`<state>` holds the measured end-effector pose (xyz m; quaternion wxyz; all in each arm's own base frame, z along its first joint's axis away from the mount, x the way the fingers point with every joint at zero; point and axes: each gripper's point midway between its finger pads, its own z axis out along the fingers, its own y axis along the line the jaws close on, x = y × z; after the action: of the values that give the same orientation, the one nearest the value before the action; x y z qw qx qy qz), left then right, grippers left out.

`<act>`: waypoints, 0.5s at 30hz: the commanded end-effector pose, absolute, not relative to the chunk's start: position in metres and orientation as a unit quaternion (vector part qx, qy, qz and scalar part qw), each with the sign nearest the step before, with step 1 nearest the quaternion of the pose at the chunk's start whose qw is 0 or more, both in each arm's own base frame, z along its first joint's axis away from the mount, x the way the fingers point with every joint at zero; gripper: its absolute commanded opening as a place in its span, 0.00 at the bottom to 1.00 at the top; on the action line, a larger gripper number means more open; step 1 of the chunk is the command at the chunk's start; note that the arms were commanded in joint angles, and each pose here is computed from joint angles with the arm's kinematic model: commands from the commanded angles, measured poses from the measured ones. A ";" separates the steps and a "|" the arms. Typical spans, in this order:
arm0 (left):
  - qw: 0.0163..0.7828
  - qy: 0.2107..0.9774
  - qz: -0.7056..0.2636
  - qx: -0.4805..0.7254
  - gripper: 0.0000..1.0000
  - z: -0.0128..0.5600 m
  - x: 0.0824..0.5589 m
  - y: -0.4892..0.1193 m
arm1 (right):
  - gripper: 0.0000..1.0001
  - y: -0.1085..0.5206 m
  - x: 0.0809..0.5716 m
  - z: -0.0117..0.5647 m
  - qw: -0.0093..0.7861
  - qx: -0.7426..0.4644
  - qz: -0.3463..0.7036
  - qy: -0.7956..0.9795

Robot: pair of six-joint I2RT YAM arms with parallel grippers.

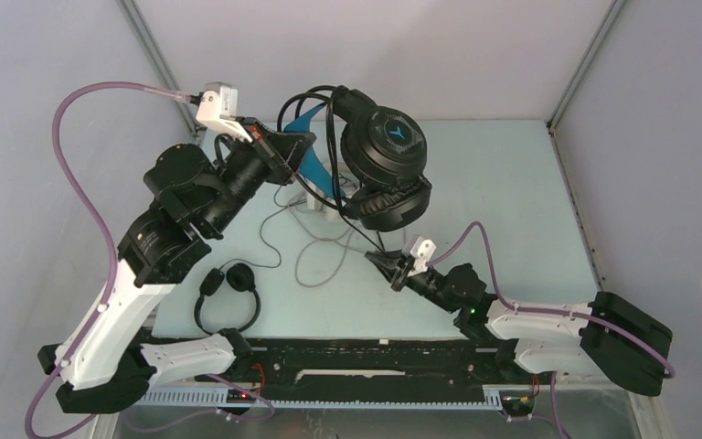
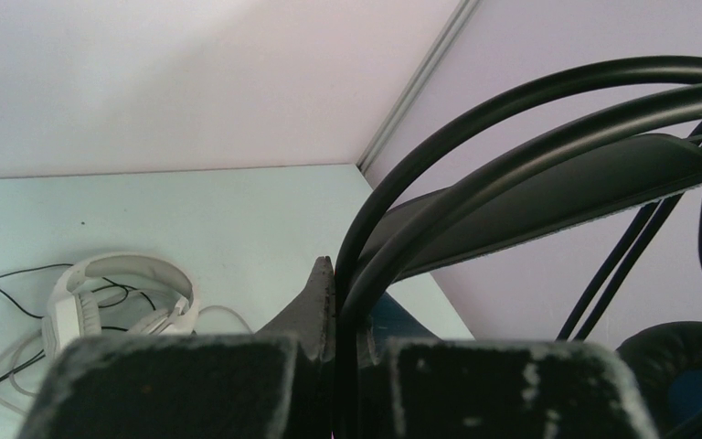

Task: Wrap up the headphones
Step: Wrap the headphones cable around the headphones.

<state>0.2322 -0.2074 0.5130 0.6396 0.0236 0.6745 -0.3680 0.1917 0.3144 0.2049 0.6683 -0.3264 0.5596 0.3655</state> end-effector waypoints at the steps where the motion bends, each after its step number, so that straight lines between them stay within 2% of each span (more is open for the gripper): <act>1: 0.642 0.585 -0.496 0.001 0.00 0.585 0.195 -0.201 | 0.00 0.301 0.202 0.200 0.668 -0.315 0.355 0.572; 15: 0.590 0.568 -0.574 0.015 0.00 0.582 0.184 -0.223 | 0.00 0.321 0.212 0.205 0.660 -0.340 0.350 0.572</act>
<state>0.2164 -0.2260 0.5122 0.5936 0.0301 0.6668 -0.4496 0.2001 0.3208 0.2195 0.6696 -0.3406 0.5451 0.3721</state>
